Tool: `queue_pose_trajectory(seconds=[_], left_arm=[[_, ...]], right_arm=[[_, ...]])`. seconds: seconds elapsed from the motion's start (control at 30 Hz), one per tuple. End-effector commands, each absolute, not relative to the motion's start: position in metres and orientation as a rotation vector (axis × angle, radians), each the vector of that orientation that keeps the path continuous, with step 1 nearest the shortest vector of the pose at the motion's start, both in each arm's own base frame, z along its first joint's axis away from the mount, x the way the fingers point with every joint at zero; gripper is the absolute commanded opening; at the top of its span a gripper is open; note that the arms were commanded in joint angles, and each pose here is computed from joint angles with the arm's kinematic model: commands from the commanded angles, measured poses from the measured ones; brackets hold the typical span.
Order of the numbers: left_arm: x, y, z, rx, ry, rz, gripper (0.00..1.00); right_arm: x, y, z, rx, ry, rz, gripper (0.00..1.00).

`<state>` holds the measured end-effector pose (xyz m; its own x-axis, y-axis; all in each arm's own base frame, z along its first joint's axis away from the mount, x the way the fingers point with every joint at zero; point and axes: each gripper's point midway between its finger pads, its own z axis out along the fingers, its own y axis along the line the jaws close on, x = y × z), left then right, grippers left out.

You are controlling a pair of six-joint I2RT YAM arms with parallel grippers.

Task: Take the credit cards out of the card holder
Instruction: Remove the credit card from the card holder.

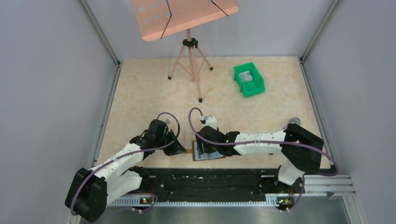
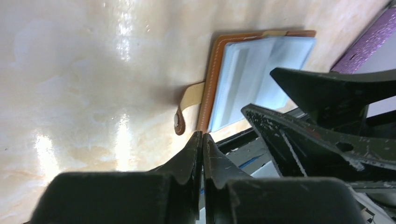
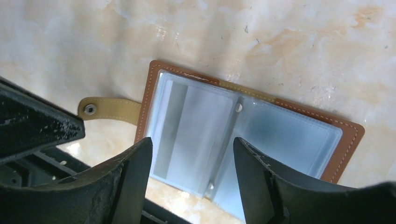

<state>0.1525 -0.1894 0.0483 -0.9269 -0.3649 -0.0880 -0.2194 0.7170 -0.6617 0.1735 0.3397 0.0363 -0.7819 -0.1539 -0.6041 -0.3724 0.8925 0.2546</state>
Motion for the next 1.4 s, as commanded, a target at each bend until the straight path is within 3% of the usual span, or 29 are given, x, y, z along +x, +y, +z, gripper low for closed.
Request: queue_pose_trajectory(seconds=[0.0,0.33,0.53,0.87,1.37], left_arm=[[0.171,-0.186,0.068,-0.487,2.643,-0.977,0.07],[0.174,-0.180,0.052,-0.468,2.679,-0.914,0.09],[0.175,-0.179,0.047,-0.420,2.682,-0.893,0.22],[0.171,-0.174,0.038,-0.409,2.710,-0.852,0.29],[0.167,-0.173,0.034,-0.393,2.737,-0.847,0.26]], right_arm=[[0.167,0.341,0.062,-0.270,2.437,0.544,0.65],[0.158,0.352,0.048,-0.210,2.483,0.420,0.65],[0.158,0.361,0.036,-0.270,2.475,0.314,0.70],[0.164,0.343,0.027,-0.269,2.458,0.174,0.70],[0.163,0.345,0.032,-0.277,2.448,0.227,0.51]])
